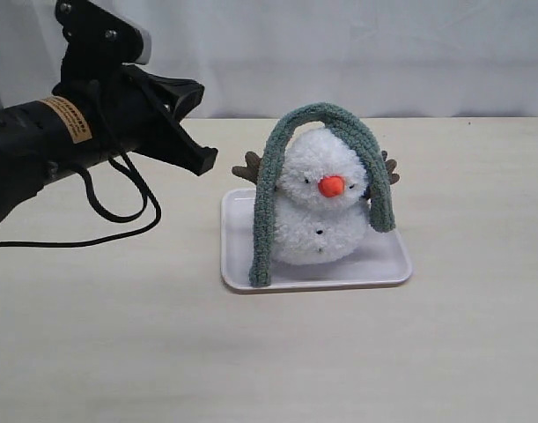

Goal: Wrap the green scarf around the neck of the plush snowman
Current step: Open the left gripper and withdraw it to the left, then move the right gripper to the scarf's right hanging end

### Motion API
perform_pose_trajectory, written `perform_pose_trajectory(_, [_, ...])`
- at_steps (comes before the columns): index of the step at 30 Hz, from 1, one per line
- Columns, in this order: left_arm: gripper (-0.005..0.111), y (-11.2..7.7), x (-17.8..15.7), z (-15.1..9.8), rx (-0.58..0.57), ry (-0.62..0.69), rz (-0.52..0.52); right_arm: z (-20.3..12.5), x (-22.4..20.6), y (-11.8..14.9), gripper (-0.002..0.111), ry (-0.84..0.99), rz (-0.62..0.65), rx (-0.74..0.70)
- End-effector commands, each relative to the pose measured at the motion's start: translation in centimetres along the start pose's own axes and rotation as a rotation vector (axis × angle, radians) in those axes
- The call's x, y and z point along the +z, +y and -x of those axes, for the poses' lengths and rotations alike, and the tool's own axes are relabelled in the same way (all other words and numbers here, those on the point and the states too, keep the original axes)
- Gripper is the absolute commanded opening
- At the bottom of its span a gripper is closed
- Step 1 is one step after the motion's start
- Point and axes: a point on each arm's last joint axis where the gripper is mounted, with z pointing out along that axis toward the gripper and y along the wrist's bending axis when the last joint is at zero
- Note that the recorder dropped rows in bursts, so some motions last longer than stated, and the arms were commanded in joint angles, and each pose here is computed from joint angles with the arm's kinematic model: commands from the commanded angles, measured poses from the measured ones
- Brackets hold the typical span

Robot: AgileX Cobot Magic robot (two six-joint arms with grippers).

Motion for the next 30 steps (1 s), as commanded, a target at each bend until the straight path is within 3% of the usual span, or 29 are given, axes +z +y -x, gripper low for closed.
perform_pose_trajectory(1, [0.000,1.5,0.1,-0.8,-0.059,0.027,0.044,2.3,2.0,-0.2,0.004,0.032,-0.058,0.213])
perform_pose_trajectory(5, [0.000,1.3,0.1,-0.8,-0.007,0.027,0.020,4.5,8.7,0.2,0.004,0.165,-0.033,0.128])
perform_pose_trajectory(9, [0.000,1.3,0.1,-0.8,-0.012,0.029,0.020,2.3,15.4,-0.6,0.005,0.519,-0.116,0.105])
perform_pose_trajectory(15, [0.000,1.1,0.1,-0.7,0.055,0.025,-0.009,-4.5,22.8,-2.8,0.034,1.068,-0.253,-0.013])
perform_pose_trajectory(16, [0.000,1.1,0.1,-0.7,0.055,0.023,-0.009,-6.0,24.0,-2.7,0.039,1.227,-0.192,-0.060])
perform_pose_trajectory(18, [0.000,1.0,0.1,-0.7,0.057,0.023,-0.010,-7.5,25.5,-1.8,0.040,1.351,-0.058,-0.007])
perform_pose_trajectory(19, [0.000,1.0,0.1,-0.7,0.069,0.024,-0.017,-8.7,26.6,-0.5,0.039,1.403,0.134,0.047])
perform_pose_trajectory(24, [0.000,1.0,0.1,-0.7,0.069,0.026,-0.017,-12.3,27.4,2.4,0.039,1.366,0.570,0.247])
perform_pose_trajectory(27, [0.000,1.0,0.1,-0.8,0.069,0.029,-0.017,-14.5,27.0,2.8,0.039,1.402,0.659,0.269])
perform_pose_trajectory(30, [0.000,1.0,0.1,-0.8,0.069,0.030,-0.017,-16.6,26.2,3.6,0.039,1.481,0.691,0.143])
